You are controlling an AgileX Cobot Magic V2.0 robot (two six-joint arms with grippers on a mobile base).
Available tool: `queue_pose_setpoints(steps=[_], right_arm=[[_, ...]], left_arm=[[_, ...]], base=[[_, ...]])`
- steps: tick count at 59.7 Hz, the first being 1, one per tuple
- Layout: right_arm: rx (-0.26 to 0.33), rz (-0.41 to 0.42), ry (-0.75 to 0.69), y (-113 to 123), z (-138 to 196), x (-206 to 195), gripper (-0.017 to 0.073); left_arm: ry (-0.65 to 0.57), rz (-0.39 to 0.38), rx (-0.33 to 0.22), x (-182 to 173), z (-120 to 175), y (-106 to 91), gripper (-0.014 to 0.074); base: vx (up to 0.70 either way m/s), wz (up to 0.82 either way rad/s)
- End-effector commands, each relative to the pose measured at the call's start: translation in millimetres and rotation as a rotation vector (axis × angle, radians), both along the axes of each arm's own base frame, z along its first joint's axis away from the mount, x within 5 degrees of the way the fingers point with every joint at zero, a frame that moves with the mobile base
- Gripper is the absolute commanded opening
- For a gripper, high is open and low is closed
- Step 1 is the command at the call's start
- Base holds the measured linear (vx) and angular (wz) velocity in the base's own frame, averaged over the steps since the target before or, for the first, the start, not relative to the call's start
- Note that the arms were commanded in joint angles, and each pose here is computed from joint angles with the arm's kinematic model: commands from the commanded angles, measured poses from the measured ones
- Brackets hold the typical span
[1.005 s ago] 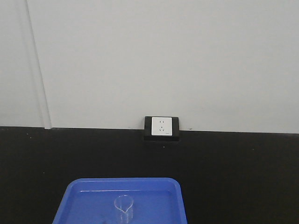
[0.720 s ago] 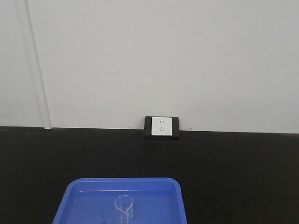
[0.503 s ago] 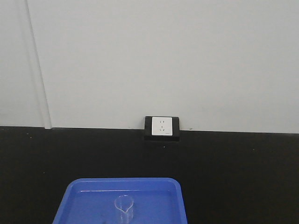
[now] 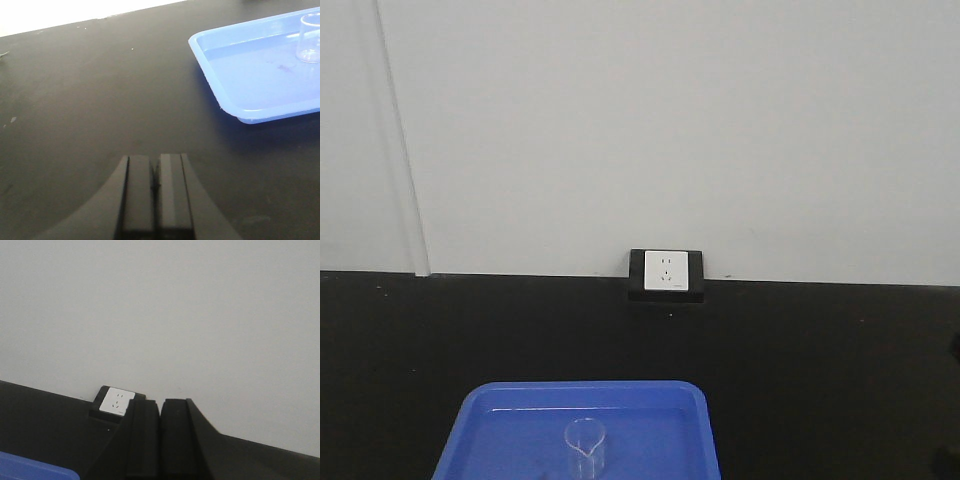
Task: Move beaker to silver tray on left bench
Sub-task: 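Move the right gripper toward the clear glass beaker in the blue tray, then lower the open right gripper around the beaker and close it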
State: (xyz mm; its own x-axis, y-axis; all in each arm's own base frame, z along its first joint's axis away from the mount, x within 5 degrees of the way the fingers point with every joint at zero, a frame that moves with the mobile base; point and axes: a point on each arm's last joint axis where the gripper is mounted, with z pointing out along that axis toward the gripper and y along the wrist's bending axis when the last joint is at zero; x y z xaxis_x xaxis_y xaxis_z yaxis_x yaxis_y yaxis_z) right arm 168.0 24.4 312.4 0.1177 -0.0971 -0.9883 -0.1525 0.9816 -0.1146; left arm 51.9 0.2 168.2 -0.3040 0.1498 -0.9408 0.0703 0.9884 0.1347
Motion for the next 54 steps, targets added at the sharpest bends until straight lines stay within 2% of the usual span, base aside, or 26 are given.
queue_pose_setpoints(steps=[1,8,13,23,32,39,48,54], right_arm=[[0.038,0.022,-0.111,5.2,16.2,30.4,-0.0010],[0.085,0.041,-0.111,8.6,6.2,51.3,-0.0009],[0.090,0.055,-0.121,10.8,-0.5,60.3,-0.0001],[0.051,0.100,-0.094,16.2,-9.1,66.3,0.0046],[0.013,0.139,-0.066,20.2,-13.5,66.6,0.0137],[0.007,0.141,-0.051,20.5,-14.9,66.7,0.0279],[0.086,0.124,0.000,18.6,-20.4,70.5,0.0557],[0.100,0.122,-0.003,18.5,-21.6,72.3,0.0723]], left_arm=[[-0.069,-0.014,-0.005,2.0,0.8,-1.2,0.0001],[-0.069,-0.014,-0.005,2.0,0.8,-1.2,0.0001],[-0.069,-0.014,-0.005,2.0,0.8,-1.2,0.0001],[-0.069,-0.014,-0.005,2.0,0.8,-1.2,0.0001],[-0.069,-0.014,-0.005,2.0,0.8,-1.2,0.0001],[-0.069,-0.014,-0.005,2.0,0.8,-1.2,0.0001],[-0.069,-0.014,-0.005,2.0,0.8,-1.2,0.0001],[-0.069,-0.014,-0.005,2.0,0.8,-1.2,0.0001]], base=[[0.00,0.00],[0.00,0.00],[0.00,0.00],[0.00,0.00],[0.00,0.00],[0.00,0.00],[0.00,0.00],[0.00,0.00]])
